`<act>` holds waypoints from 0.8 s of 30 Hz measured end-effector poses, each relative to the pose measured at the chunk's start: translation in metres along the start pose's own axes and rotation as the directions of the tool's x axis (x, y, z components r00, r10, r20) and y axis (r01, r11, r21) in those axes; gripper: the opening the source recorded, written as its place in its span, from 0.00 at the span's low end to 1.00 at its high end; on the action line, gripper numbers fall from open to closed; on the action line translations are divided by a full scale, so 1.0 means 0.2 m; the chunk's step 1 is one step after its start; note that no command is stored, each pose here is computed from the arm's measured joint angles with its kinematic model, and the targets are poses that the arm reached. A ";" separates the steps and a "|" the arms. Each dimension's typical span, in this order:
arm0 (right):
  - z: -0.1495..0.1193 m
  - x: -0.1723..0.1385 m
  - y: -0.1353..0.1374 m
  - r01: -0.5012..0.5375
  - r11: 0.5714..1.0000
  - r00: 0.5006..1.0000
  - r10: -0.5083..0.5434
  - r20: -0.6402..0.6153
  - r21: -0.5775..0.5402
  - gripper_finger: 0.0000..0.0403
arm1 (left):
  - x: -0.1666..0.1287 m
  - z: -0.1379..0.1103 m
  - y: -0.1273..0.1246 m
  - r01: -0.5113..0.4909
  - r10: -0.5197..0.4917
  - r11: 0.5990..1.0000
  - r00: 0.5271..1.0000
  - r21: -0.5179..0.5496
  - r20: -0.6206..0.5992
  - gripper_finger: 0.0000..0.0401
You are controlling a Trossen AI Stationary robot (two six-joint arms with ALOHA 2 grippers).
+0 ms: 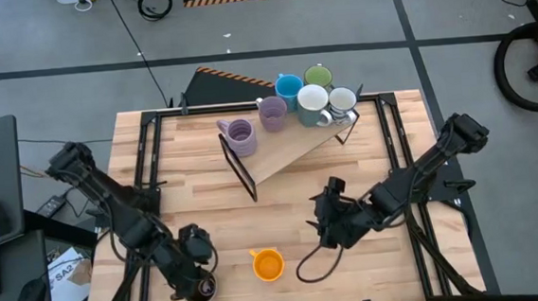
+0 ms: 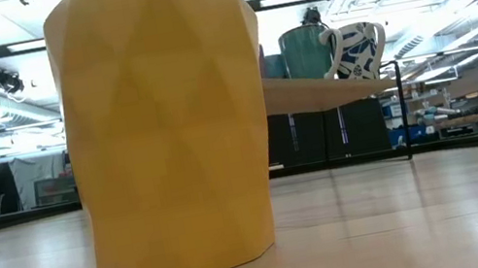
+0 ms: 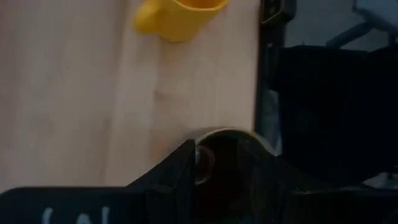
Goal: Place coffee mugs
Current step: Put the dark green mug on the shelf
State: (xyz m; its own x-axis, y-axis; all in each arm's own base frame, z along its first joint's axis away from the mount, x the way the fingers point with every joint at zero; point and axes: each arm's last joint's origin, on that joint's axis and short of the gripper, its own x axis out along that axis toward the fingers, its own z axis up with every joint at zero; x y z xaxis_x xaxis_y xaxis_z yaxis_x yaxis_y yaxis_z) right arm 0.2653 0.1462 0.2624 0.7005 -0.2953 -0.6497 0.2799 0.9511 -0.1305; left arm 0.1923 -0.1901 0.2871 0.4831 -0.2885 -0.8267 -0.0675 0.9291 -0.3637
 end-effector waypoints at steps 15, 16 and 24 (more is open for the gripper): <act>-0.07 -0.02 0.07 -0.030 0.998 0.998 0.026 0.051 0.062 0.75 | 0.18 -0.03 -0.34 -0.041 0.033 0.997 0.992 -0.061 -0.122 0.31; -0.06 -0.02 0.07 -0.032 0.998 0.998 0.028 0.055 0.063 0.75 | 0.19 -0.03 -0.35 -0.042 0.033 0.997 0.991 -0.063 -0.130 0.31; -0.05 -0.03 0.08 -0.051 0.997 0.996 0.046 0.082 0.062 0.75 | 0.26 -0.03 -0.44 -0.121 0.113 0.992 0.976 -0.033 -0.188 0.31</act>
State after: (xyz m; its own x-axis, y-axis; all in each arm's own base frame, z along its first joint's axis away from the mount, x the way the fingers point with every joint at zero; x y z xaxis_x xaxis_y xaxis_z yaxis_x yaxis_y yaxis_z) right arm 0.2598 0.1635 0.2564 0.7642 -0.2573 -0.5915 0.2835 0.9577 -0.0504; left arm 0.2180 -0.2883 0.2731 0.2997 -0.2198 -0.9284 -0.1545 0.9491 -0.2746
